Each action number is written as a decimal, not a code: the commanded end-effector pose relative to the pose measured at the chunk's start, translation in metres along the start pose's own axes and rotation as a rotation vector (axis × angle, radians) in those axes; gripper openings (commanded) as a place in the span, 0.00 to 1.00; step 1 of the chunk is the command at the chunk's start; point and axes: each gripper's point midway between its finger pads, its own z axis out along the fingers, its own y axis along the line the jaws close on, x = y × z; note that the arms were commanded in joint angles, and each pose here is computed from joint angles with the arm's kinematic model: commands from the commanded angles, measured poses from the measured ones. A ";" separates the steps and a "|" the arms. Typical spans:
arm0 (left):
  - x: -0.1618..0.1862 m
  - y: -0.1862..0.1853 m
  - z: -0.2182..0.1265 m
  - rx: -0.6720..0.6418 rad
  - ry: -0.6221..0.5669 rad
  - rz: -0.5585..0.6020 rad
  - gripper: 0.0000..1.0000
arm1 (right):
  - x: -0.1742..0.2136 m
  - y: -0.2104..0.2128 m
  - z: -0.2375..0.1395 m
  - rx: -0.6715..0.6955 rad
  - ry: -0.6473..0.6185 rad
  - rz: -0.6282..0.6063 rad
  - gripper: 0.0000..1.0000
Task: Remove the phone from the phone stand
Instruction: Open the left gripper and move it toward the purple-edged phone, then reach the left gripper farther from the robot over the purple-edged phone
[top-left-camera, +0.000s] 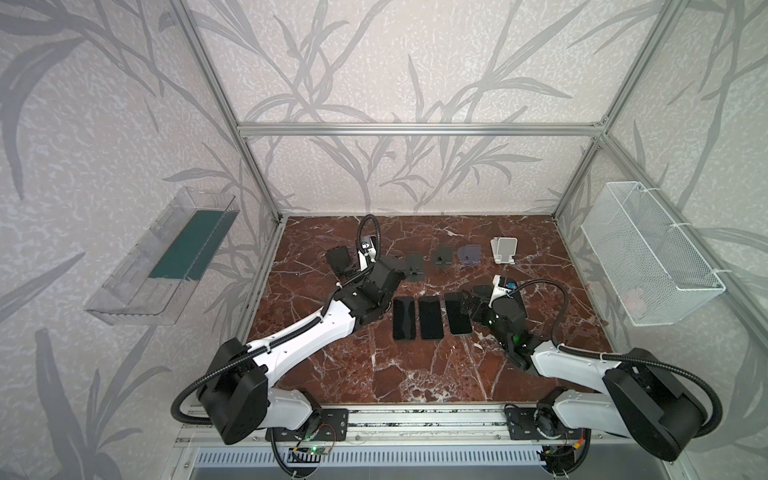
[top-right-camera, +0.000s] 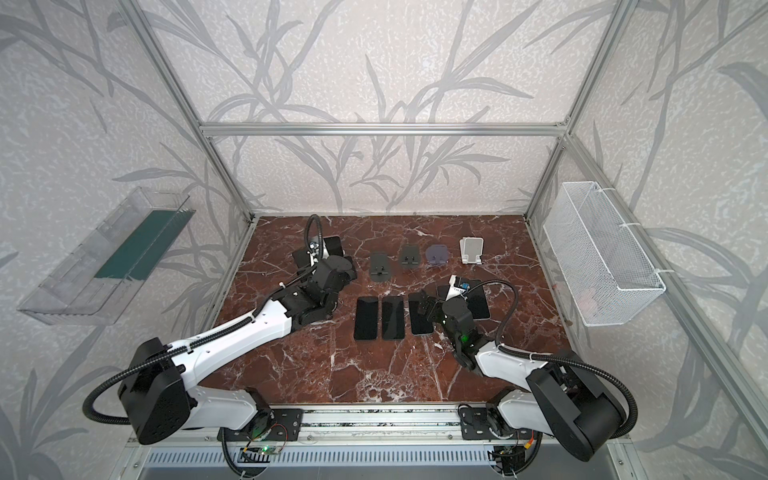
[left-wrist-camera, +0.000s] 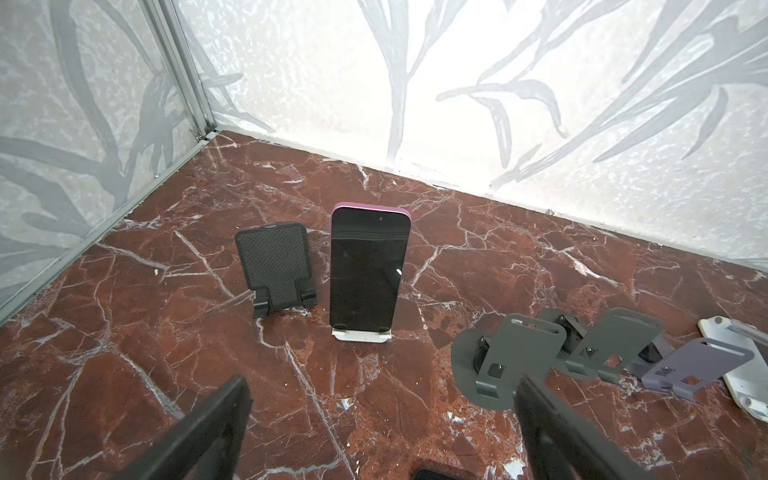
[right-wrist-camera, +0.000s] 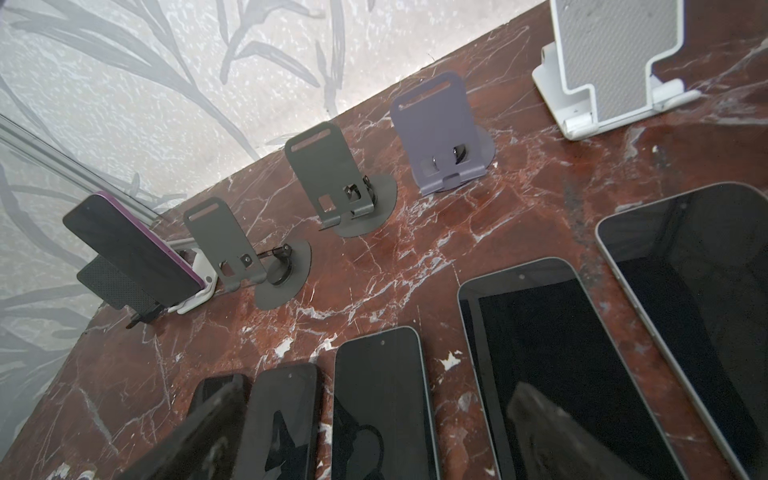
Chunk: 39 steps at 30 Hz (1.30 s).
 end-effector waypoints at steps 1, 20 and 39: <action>-0.018 -0.006 0.004 -0.019 -0.078 -0.094 0.99 | -0.004 -0.003 -0.002 0.013 -0.022 0.013 0.99; 0.016 0.021 0.004 -0.077 -0.021 -0.096 0.99 | 0.007 -0.003 0.002 0.004 0.025 0.053 0.99; 0.061 0.015 0.012 -0.023 0.175 0.015 0.99 | 0.011 -0.001 0.007 0.002 0.046 0.047 0.99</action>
